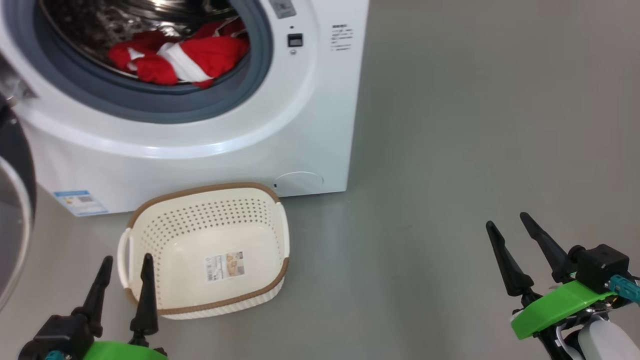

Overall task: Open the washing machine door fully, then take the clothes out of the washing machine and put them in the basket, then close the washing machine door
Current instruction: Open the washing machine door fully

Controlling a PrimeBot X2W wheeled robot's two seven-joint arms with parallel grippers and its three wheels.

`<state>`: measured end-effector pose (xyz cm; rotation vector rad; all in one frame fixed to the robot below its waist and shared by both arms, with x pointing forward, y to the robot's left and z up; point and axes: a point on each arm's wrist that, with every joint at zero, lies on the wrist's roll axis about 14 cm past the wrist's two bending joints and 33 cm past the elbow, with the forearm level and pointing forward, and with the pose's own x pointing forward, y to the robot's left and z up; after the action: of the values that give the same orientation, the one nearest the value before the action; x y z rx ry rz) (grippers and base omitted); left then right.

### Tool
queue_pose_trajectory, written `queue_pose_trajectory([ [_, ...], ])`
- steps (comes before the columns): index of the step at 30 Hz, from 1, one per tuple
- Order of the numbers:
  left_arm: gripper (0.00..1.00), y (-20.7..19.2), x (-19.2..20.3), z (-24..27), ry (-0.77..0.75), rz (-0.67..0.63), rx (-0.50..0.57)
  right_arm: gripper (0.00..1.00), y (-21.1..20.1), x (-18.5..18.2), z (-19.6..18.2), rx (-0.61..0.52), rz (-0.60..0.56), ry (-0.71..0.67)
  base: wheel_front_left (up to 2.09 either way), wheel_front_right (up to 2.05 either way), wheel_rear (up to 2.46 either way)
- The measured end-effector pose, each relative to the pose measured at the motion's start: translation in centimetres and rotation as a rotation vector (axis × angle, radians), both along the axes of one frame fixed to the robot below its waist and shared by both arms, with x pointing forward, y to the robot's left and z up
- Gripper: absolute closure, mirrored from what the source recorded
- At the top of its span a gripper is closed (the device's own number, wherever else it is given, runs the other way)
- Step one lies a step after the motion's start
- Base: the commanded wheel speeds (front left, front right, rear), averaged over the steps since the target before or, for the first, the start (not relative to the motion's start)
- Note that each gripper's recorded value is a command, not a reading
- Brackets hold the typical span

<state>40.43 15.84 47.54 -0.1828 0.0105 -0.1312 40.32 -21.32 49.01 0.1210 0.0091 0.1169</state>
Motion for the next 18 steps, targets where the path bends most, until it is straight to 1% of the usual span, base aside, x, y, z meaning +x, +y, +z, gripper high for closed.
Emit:
queue_pose_trajectory([
  [6,0.00,-1.5,0.4,0.3,-0.011,-0.042,-0.006,0.00,-1.6,-1.4,0.0,-0.001,-0.050,0.004,0.00,0.00,0.00],
  [18,0.00,-1.1,0.6,0.6,-0.021,-0.037,-0.003,0.00,-1.5,-1.1,-0.1,0.009,-0.058,0.002,0.00,0.00,0.00],
])
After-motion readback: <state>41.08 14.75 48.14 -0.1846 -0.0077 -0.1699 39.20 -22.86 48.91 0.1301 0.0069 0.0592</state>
